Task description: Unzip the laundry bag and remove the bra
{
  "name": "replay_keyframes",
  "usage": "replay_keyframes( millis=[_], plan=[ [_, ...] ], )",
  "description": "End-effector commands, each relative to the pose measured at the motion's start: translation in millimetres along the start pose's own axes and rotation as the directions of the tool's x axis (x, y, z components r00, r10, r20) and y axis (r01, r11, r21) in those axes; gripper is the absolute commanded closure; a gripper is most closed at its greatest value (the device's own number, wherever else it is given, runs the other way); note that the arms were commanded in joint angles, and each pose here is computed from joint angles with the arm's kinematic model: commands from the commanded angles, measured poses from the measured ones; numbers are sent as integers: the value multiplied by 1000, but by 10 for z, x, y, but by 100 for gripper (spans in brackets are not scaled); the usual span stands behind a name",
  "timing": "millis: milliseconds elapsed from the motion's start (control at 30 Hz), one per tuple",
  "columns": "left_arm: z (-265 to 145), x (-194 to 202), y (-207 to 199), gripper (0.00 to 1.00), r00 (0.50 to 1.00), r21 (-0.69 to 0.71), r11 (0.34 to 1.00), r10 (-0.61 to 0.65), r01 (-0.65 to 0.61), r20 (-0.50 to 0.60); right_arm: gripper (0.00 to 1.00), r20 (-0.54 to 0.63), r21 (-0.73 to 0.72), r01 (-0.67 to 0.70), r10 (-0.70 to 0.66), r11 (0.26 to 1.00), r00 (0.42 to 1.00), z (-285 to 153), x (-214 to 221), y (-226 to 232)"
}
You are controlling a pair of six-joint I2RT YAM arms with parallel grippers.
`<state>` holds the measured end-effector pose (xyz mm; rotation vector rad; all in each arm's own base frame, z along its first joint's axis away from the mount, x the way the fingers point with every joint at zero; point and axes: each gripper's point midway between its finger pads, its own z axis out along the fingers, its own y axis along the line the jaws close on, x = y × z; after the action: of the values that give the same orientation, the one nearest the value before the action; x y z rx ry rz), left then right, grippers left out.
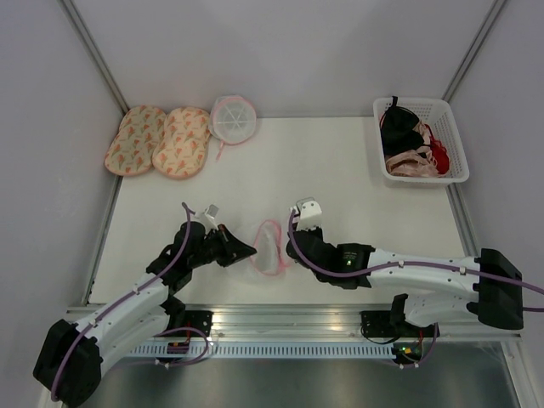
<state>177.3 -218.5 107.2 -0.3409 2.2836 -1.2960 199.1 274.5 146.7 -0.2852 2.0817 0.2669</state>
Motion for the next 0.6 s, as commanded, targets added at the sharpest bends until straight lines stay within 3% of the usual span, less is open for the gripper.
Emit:
replay_keyframes(
  millis=[0, 300, 533, 567],
  plan=[
    [23, -159, -261, 98, 999, 65, 998, 17, -20, 39, 100, 48, -190, 13, -4, 982, 999, -58, -232, 426],
    [30, -181, -301, 98, 999, 89, 996, 1, -5, 52, 99, 64, -543, 26, 10, 839, 998, -226, -249, 1131],
    [-40, -228, -332, 98, 995, 101, 995, -15, 6, 95, 100, 16, -589, 83, -91, 804, 996, -85, -33, 1374],
    [-54, -251, -330, 94, 993, 99, 995, -22, 11, 112, 100, 17, -589, 89, -98, 804, 995, -81, -41, 1393]
  ],
)
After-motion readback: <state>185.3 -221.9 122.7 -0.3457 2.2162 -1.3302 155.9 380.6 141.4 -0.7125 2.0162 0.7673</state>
